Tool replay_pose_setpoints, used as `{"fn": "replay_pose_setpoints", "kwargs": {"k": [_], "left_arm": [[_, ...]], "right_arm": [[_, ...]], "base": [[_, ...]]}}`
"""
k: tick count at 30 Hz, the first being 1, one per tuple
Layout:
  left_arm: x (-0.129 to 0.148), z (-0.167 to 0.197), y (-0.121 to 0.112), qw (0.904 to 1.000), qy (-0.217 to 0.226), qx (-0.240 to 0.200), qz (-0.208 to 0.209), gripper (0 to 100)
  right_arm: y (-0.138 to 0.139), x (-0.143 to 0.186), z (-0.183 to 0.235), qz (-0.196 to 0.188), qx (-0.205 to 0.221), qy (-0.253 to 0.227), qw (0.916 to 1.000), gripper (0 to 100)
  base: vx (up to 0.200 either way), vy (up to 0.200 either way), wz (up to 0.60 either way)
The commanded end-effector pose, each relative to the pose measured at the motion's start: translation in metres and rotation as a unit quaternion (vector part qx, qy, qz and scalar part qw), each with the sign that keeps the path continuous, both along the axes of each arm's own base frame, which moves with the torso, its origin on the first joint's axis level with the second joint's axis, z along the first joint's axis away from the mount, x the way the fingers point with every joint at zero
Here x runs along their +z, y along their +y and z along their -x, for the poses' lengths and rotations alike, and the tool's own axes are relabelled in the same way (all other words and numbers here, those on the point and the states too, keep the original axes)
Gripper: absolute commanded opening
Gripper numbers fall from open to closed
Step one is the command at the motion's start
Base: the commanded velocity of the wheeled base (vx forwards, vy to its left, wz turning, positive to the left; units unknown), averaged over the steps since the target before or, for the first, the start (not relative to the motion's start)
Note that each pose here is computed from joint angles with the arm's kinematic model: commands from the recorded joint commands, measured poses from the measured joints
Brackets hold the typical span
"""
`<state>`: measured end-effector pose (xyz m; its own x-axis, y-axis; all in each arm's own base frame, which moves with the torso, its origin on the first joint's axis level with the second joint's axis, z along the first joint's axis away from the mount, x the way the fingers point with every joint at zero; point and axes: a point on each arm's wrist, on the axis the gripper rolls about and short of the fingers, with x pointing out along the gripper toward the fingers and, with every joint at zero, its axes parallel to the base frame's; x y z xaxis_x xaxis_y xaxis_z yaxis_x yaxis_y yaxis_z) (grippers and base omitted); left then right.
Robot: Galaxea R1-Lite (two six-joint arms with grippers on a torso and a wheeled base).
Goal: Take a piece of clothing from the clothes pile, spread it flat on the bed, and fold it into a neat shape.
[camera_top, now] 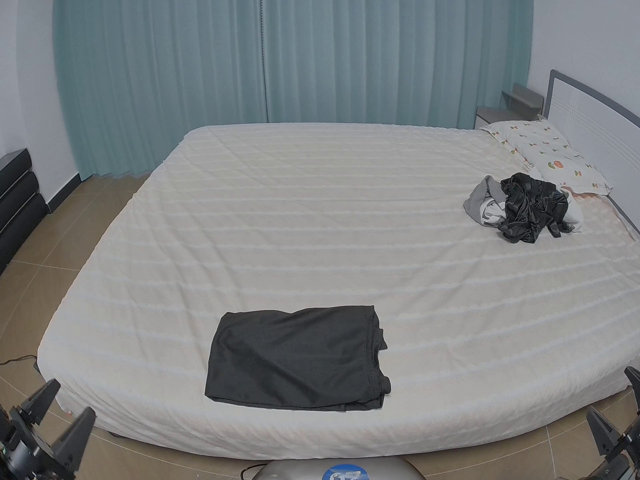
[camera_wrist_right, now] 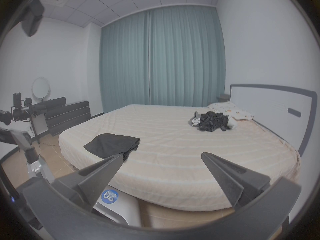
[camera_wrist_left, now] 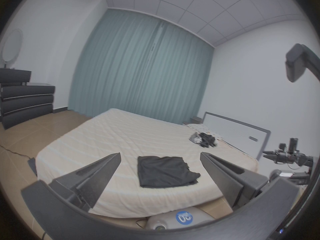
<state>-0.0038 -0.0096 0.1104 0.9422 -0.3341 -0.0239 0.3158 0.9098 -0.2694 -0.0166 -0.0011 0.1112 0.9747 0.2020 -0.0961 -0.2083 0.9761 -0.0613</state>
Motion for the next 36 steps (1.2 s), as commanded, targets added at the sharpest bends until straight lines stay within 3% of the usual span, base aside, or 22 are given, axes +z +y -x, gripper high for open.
{"fn": "replay_pose_setpoints", "kwargs": {"k": [1, 8, 13, 17, 21, 26, 36], "left_arm": [[-0.006, 0.020, 0.001, 0.9966, -0.042, -0.070, -0.005, 100], [-0.015, 0.019, 0.000, 0.9970, -0.027, -0.073, -0.003, 100], [-0.023, 0.023, -0.002, 0.9941, -0.040, -0.100, 0.000, 100], [-0.024, 0.022, -0.001, 0.9944, -0.044, -0.096, -0.001, 100], [-0.025, 0.022, -0.001, 0.9945, -0.047, -0.093, -0.009, 100], [-0.026, 0.021, 0.000, 0.9962, -0.057, -0.060, -0.029, 100], [-0.027, 0.019, 0.004, 0.9920, -0.071, 0.036, -0.098, 100]], "right_arm": [[-0.001, -0.004, 0.008, 0.005, 0.009, -0.028, 0.9996, 100], [-0.002, -0.005, 0.007, 0.007, -0.002, -0.027, 0.9996, 100], [-0.003, -0.013, 0.005, 0.010, -0.044, -0.011, 0.9989, 100], [-0.002, -0.026, 0.002, 0.012, -0.073, 0.012, 0.9972, 100], [0.000, -0.027, 0.004, 0.009, -0.096, -0.010, 0.9953, 100], [0.003, -0.031, 0.009, 0.000, -0.060, -0.041, 0.9973, 100], [0.003, -0.033, 0.008, -0.008, -0.064, -0.037, 0.9972, 100]], "base": [[0.000, 0.000, 0.00], [0.000, 0.000, 0.00], [0.000, 0.000, 0.00], [0.000, 0.000, 0.00], [0.000, 0.000, 0.00], [0.000, 0.000, 0.00], [0.000, 0.000, 0.00]]}}
